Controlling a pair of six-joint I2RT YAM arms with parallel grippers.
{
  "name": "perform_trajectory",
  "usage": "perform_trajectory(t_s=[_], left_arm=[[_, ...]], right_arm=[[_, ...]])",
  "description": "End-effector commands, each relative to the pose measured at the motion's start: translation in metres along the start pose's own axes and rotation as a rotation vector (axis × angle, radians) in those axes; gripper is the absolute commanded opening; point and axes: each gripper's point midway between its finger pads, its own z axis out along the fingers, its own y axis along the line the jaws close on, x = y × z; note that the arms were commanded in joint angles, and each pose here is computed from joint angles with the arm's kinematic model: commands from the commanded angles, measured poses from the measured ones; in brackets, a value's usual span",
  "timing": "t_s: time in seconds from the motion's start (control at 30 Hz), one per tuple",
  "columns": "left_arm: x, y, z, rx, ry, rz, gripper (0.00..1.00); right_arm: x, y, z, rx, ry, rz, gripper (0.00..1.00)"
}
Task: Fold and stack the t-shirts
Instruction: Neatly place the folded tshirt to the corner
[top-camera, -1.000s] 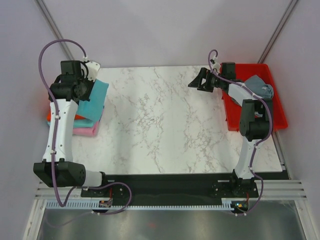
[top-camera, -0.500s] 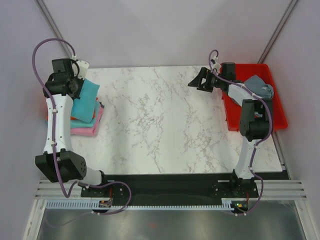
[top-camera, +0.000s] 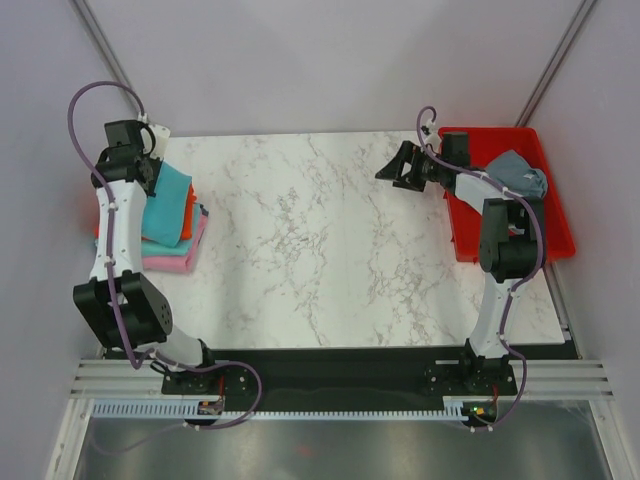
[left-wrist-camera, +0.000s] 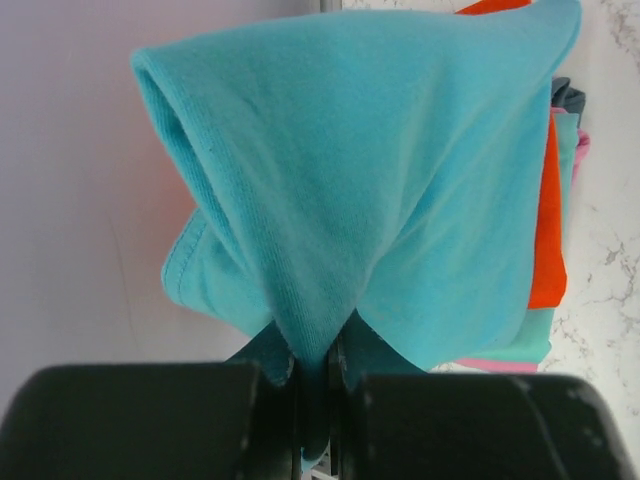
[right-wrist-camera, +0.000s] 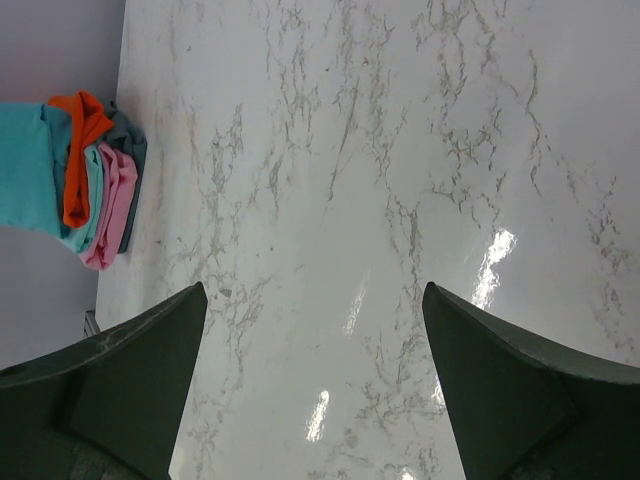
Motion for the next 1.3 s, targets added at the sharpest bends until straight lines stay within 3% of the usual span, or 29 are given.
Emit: perform_trajectory(t_s=[0.0, 0.37, 0.63, 1.13, 1.2, 1.27], left_arm=[[-0.006, 0.013, 0.015, -0.076, -0.01, -0.041, 0.02], [-0.025, 0.005, -0.018, -0.033, -0.091, -0.082, 0.02], [0.017, 0.002, 0.018, -0.126, 0.048, -0.028, 0.02], [0.034, 0.035, 0.058, -0.304, 0.129, -0.03, 0.04], [0.033, 0.035, 0.064, -0.309, 0.138, -0.025, 0.13], [0.031, 0.038, 0.068, -0.328, 0.138, -0.031, 0.51]], right_arm=[[-0.009, 0.012, -0.006, -0.026, -0.032, -0.034, 0.98], [-0.014, 0.011, -0.003, -0.031, -0.059, -0.029, 0.98], [-0.02, 0.011, 0.001, -0.043, -0.064, -0.025, 0.98], [-0.012, 0.009, -0.006, -0.025, -0.064, -0.019, 0.98], [-0.013, 0.009, -0.006, -0.026, -0.065, -0.022, 0.98], [-0.014, 0.008, -0.006, -0.021, -0.07, -0.022, 0.98]])
